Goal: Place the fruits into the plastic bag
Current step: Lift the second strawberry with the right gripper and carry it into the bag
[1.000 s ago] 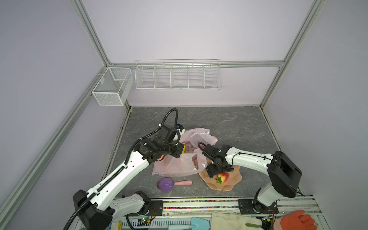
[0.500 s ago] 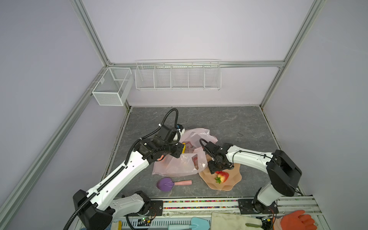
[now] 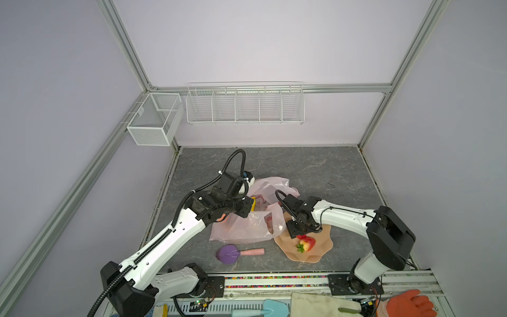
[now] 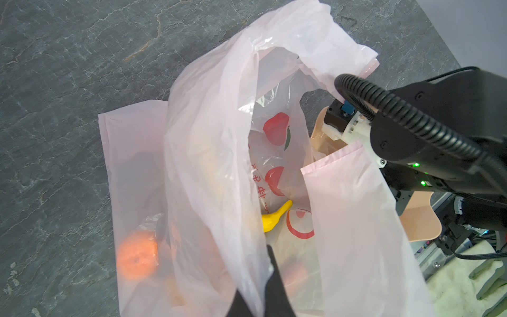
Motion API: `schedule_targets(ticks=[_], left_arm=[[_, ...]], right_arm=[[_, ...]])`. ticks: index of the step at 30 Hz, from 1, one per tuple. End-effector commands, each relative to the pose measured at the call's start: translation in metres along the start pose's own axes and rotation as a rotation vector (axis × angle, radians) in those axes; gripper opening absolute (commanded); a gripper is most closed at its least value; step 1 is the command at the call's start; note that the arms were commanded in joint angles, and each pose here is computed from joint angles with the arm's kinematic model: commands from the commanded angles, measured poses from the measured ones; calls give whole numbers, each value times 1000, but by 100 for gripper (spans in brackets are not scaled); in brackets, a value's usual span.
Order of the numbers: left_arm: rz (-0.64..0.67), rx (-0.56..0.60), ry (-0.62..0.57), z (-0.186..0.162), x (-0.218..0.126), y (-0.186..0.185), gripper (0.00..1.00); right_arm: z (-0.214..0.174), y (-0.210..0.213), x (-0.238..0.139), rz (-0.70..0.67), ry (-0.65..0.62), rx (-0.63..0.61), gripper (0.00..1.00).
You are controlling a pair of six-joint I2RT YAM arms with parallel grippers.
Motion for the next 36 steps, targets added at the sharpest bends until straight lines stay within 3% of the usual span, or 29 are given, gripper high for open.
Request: schedule_targets(ticks=[1, 12, 25, 36], left_arm=[[7, 6, -10, 1, -6, 0, 0], [7, 6, -13, 1, -6, 0, 0], [4, 5, -16, 2, -7, -1, 0], [2, 10, -21, 6, -10, -2, 0]], right_arm=[[5, -3, -3, -15, -11, 0, 61], [9, -8, -37, 1, -114, 8, 48], [17, -5, -70, 54, -236, -62, 47], [44, 38, -91, 168, -315, -200, 46]])
Point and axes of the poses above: each gripper's point midway between its finger pads, its own x axis out along the fingers, its own y axis along the line the jaws close on, z = x × y, the point moved 4 cm from there along -x, back along the fingers, and after that the axes turned 3 degrees about -x, right-handed, at the moved point
